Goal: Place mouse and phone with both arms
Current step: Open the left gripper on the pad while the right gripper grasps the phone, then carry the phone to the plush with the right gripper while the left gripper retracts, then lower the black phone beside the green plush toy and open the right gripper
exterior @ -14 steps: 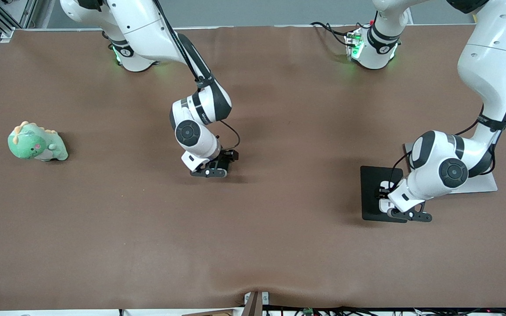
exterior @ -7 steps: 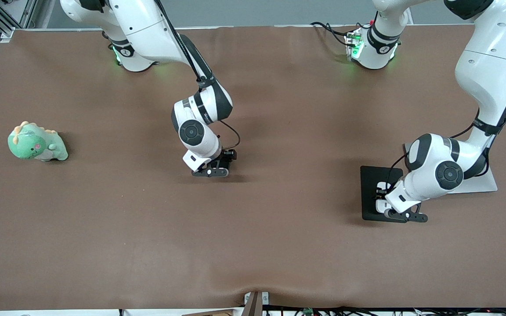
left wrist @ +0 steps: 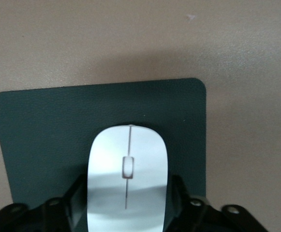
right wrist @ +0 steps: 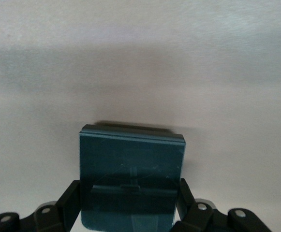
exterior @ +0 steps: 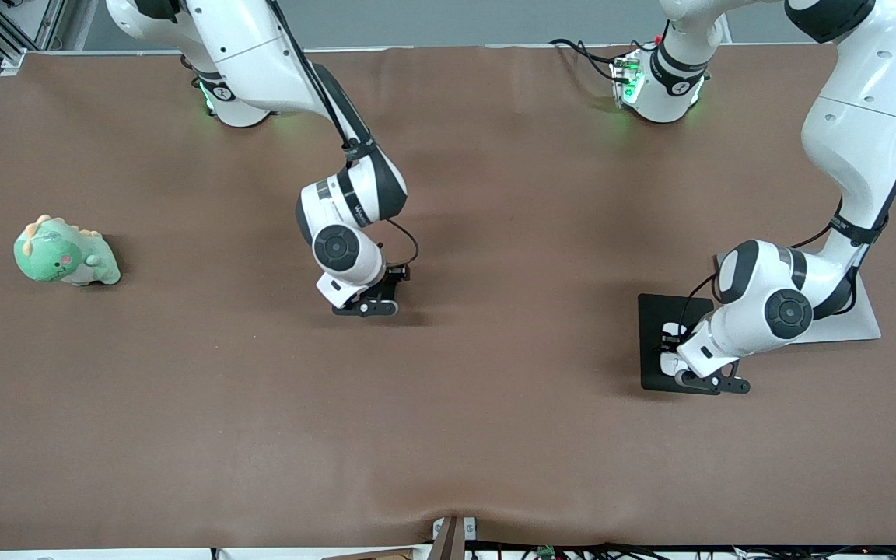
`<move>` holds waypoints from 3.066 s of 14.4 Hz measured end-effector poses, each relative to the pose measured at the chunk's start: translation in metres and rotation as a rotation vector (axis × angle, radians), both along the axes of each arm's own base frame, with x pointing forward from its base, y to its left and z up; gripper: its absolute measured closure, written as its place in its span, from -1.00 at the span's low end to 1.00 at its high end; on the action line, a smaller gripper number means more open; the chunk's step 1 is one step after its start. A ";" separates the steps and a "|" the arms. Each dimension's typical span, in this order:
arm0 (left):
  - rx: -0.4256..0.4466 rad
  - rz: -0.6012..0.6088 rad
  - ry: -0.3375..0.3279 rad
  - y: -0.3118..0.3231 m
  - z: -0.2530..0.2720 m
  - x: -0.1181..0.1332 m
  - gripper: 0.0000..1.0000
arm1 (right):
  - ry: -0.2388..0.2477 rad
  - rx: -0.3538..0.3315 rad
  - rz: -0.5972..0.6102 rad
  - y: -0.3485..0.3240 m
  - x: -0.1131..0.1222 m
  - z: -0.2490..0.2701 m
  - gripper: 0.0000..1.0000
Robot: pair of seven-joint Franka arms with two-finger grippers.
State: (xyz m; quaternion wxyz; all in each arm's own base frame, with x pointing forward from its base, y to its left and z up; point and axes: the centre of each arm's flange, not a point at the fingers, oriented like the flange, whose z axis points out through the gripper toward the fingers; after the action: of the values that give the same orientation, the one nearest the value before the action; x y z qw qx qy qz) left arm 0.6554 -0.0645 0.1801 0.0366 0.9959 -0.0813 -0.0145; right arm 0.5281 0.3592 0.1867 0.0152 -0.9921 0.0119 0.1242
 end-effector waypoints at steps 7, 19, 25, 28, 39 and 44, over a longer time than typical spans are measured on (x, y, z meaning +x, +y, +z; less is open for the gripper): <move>0.020 0.010 -0.056 0.007 0.040 0.015 -1.00 | 0.029 0.005 -0.007 -0.052 0.026 0.052 -0.64; 0.089 0.108 -0.074 0.036 0.233 0.035 -1.00 | 0.045 -0.026 0.110 -0.235 -0.006 0.044 -0.64; 0.075 0.172 -0.029 0.054 0.329 -0.004 -1.00 | 0.021 -0.022 0.174 -0.323 -0.023 0.022 -0.64; 0.070 0.176 0.013 0.046 0.368 -0.032 -1.00 | 0.025 0.011 0.195 -0.393 -0.034 0.012 -0.64; 0.079 0.108 0.018 0.044 0.464 -0.111 -1.00 | 0.025 -0.017 0.203 -0.427 -0.059 -0.017 -0.64; 0.079 0.091 0.023 0.043 0.470 -0.119 -1.00 | 0.035 -0.024 0.209 -0.426 -0.060 -0.023 -0.89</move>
State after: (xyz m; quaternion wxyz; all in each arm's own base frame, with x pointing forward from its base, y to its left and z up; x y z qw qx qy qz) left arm 0.5366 -0.0211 0.6501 -0.0012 0.9990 -0.0348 -0.0276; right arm 0.4679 -0.0664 0.1634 -0.0099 -0.9857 -0.0898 0.1425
